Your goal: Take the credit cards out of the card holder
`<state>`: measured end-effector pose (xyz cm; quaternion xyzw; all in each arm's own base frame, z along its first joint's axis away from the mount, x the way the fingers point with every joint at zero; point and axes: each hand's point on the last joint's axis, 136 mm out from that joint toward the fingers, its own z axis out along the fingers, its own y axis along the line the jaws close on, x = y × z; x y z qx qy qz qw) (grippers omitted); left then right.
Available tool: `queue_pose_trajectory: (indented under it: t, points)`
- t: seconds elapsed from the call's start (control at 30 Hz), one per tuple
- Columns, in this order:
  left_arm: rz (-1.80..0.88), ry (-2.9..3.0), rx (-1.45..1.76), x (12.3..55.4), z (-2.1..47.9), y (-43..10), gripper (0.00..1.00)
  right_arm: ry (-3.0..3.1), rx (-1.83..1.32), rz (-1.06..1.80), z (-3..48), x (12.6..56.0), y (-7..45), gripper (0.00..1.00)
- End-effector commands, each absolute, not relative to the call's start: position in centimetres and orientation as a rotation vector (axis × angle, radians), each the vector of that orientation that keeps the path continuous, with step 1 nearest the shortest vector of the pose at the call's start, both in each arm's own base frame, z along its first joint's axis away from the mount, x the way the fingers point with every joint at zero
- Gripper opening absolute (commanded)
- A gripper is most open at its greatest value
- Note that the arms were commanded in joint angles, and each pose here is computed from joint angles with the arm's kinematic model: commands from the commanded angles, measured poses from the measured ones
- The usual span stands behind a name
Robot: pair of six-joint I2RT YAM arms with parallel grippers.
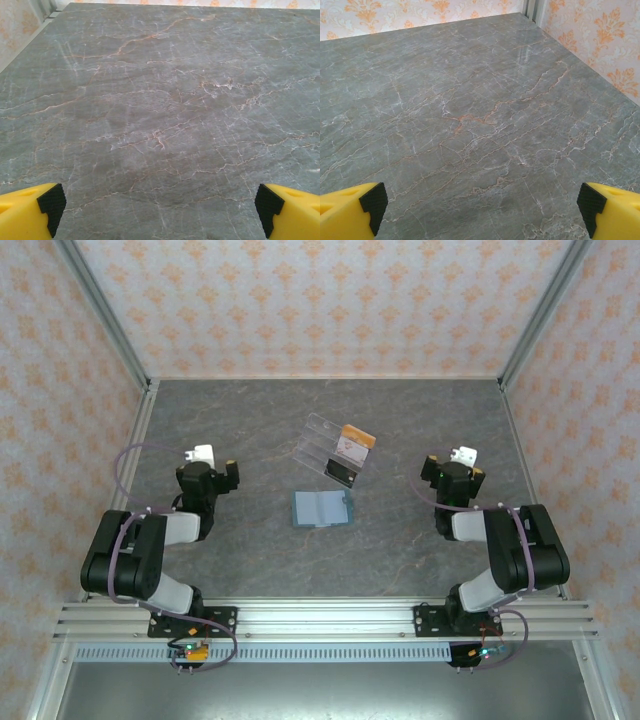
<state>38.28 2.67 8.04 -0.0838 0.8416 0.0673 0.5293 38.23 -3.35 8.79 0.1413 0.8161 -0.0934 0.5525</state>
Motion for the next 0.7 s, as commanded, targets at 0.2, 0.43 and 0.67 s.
queue_pose_trajectory:
  t: [0.2, 0.43, 0.67]
  points:
    - [0.199, 1.965, -0.171, 39.2, 9.45, 2.52, 1.0, 1.913, 0.339, -0.204, 9.31, 38.82, -3.33, 1.0]
    - [0.193, 1.969, -0.171, 39.28, 9.41, 2.53, 1.0, 1.918, 0.338, -0.2, 9.22, 38.88, -3.35, 1.0]
    - [0.192, 1.969, -0.17, 39.3, 9.42, 2.48, 1.0, 1.918, 0.337, -0.188, 9.24, 38.85, -3.37, 0.99]
